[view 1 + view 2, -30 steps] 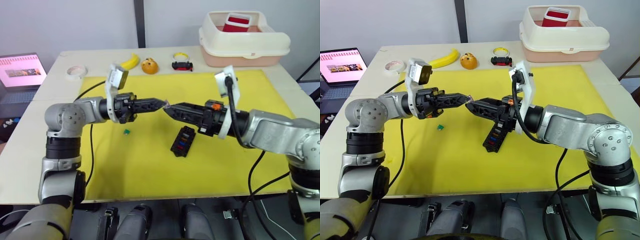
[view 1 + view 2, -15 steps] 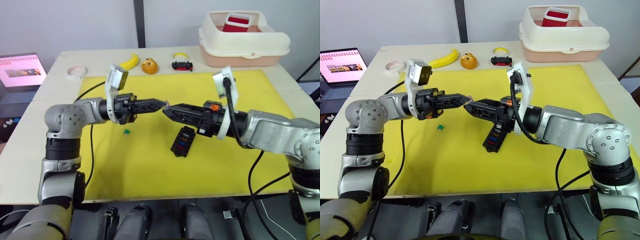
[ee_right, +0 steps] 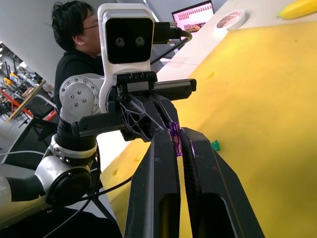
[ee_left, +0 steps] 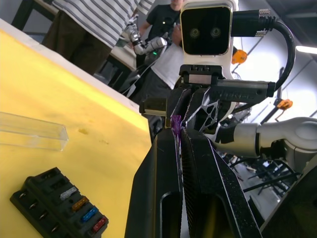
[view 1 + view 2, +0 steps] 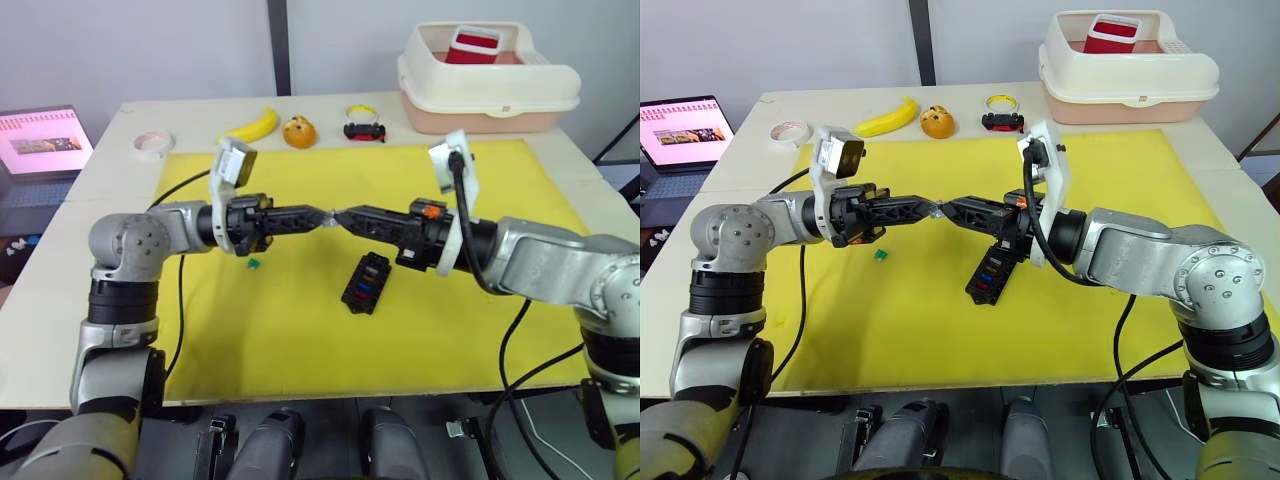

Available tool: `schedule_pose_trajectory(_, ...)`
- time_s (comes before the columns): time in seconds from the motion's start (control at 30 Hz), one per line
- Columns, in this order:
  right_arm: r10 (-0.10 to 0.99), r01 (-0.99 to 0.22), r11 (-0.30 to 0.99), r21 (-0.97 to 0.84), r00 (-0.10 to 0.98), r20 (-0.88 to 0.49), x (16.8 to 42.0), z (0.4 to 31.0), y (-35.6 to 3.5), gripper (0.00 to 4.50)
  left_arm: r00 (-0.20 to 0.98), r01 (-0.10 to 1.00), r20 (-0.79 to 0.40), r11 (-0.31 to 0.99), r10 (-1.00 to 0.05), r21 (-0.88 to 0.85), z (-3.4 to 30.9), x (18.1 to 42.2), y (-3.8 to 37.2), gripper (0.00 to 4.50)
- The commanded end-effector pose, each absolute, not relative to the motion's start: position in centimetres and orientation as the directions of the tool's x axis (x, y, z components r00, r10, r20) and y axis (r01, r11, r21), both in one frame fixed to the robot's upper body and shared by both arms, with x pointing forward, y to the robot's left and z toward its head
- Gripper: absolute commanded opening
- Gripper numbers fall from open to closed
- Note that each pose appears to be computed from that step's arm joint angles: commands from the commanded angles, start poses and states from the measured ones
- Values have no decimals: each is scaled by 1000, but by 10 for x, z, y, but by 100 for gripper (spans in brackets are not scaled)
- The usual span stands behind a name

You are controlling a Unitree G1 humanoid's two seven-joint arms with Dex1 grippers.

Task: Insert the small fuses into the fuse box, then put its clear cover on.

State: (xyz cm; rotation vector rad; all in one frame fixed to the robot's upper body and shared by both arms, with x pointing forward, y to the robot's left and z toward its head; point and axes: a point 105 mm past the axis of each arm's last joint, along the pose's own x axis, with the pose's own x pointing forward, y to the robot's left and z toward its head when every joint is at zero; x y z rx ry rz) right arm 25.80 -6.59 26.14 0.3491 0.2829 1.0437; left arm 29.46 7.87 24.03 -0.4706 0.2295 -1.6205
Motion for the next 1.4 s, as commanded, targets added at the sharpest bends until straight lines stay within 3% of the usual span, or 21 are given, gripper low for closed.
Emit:
schedule_pose_trajectory(0.03,899,-826,415,382,436,-34,248,271,-60,3,-61,920,173,-123,-983,-372,253,291,79,0)
schedule_pose_trajectory(0.33,910,-851,398,343,415,-27,244,274,-56,3,-57,923,173,-118,-983,-367,254,293,79,0)
schedule_pose_trajectory(0.37,911,-853,393,343,411,-22,243,275,-55,76,-56,923,173,-117,-983,-366,254,293,79,0)
schedule_pose_trajectory(0.4,909,-850,400,344,417,-27,244,274,-56,98,-56,924,175,-117,-983,-365,255,293,79,0)
schedule_pose_trajectory(0.47,905,-844,407,351,424,-30,245,273,-59,189,-55,925,182,-119,-982,-361,257,293,79,0)
schedule_pose_trajectory(1.4,905,-832,377,407,425,31,247,277,-63,189,-56,927,202,-126,-978,-353,261,293,78,0)
